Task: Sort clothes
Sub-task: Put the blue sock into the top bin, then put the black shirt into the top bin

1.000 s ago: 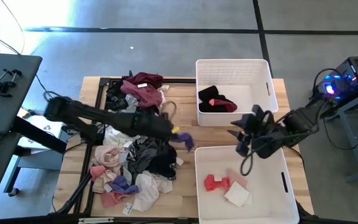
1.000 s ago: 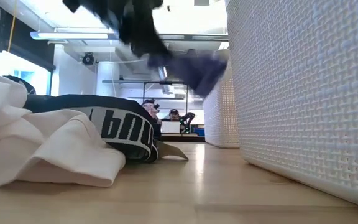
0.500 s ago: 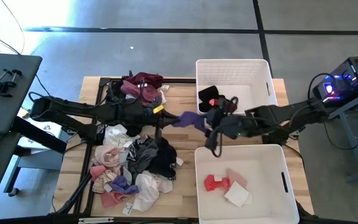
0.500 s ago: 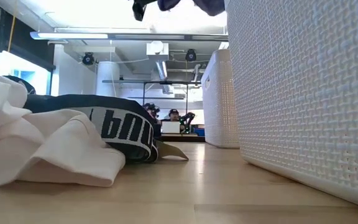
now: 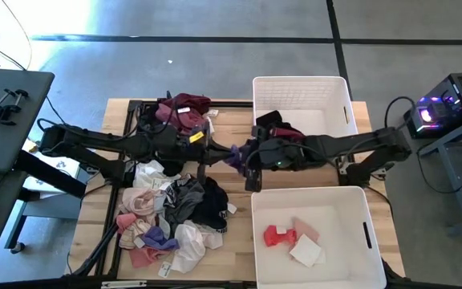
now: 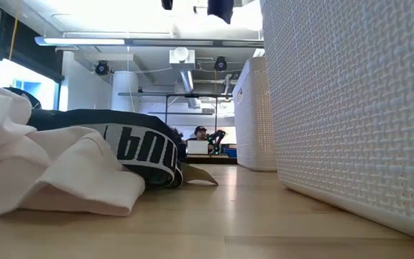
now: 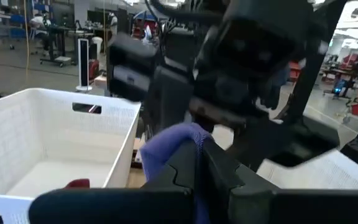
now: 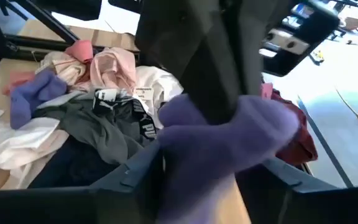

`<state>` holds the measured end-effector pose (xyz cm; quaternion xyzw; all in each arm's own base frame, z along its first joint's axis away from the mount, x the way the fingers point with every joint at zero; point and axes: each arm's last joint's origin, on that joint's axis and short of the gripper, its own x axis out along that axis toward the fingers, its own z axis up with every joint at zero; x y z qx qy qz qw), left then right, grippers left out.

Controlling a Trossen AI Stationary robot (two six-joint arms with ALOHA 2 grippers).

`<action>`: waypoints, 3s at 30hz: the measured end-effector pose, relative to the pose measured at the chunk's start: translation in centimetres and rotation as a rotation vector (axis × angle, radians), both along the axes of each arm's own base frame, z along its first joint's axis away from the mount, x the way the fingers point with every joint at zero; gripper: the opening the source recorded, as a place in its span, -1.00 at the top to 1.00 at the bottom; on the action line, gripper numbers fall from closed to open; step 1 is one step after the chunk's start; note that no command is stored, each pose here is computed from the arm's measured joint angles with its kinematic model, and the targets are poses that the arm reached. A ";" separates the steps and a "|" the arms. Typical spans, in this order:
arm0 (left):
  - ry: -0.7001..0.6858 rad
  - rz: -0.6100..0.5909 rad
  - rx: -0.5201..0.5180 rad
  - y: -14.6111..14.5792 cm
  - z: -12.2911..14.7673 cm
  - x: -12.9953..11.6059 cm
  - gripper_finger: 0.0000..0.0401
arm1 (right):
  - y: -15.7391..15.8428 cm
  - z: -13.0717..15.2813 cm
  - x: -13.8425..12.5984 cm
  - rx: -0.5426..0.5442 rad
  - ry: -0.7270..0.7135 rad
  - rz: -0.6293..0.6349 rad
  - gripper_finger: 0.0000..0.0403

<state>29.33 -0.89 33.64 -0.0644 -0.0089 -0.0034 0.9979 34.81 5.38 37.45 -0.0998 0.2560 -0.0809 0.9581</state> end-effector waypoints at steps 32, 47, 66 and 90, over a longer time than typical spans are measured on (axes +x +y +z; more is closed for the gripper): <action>0.444 0.061 0.191 1.2 -0.6 -6.8 0.57 | -14.8 3.6 -7.7 0.422 0.336 -0.869 0.99; 0.300 0.406 0.028 2.1 0.7 -6.6 0.57 | -18.2 1.7 -8.8 0.324 0.392 -0.579 1.00; 0.179 0.704 -0.158 5.0 0.6 -5.7 0.57 | -21.6 -3.2 -14.0 0.496 0.528 -0.414 1.00; 0.341 0.477 -0.100 5.3 -1.9 -3.3 0.57 | -21.6 -3.0 -12.2 0.737 0.289 -0.665 0.48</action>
